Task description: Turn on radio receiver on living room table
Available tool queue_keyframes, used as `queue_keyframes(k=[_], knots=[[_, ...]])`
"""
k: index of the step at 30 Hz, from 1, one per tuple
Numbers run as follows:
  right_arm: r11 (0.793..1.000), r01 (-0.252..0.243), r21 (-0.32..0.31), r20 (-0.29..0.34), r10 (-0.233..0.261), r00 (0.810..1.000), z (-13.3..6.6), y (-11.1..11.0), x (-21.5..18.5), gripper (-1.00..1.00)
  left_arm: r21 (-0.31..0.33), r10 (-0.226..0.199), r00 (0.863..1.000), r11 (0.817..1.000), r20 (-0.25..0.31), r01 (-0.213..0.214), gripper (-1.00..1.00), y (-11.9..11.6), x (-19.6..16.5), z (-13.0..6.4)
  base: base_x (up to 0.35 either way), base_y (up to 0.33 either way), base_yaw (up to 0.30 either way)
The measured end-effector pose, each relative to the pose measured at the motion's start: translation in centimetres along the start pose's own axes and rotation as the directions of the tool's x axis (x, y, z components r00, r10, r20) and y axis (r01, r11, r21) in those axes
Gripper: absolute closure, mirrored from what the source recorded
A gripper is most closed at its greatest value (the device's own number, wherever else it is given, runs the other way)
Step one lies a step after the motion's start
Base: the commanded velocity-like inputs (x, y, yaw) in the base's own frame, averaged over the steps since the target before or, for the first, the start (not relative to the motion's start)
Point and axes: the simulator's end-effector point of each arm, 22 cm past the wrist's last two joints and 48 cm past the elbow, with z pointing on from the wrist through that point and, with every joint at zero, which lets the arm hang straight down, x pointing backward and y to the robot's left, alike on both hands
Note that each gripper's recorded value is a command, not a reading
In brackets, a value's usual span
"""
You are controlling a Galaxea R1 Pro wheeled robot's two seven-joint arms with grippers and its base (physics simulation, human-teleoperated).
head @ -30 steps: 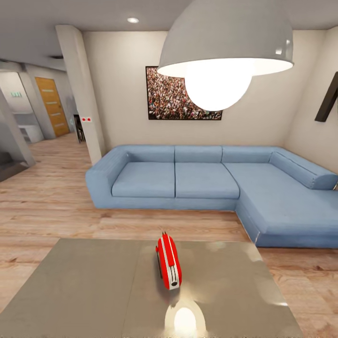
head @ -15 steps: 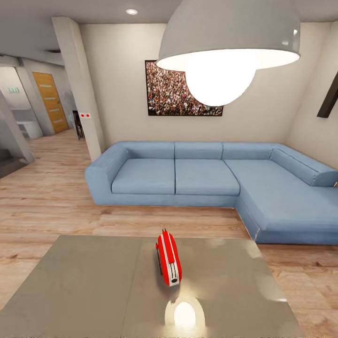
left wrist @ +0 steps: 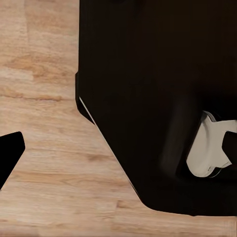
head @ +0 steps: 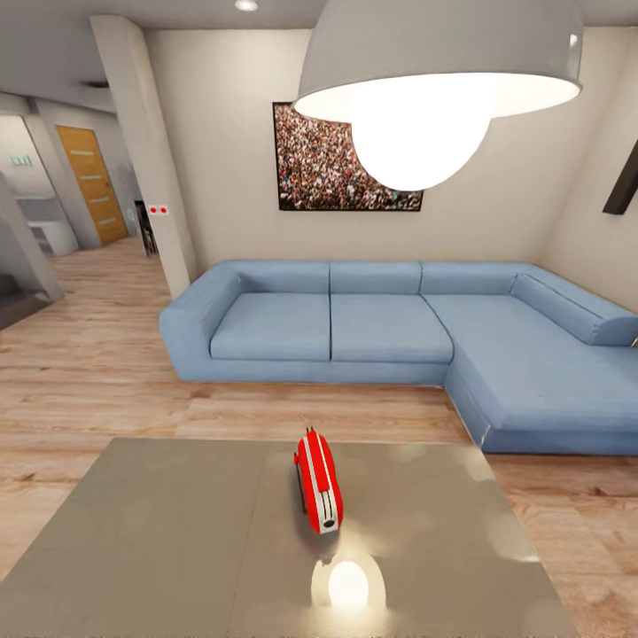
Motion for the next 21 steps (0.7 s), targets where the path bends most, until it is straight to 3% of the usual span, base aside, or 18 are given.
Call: queue_keyframes(k=[21], knots=[[1.000,0.006,0.000,-0.034,-0.006,0.999,0.0,0.0,1.3,-1.00,0.001,0.003,1.000,1.000,-0.031,-0.003,-1.00,-0.1,1.2,0.0,0.000,0.000,0.000]])
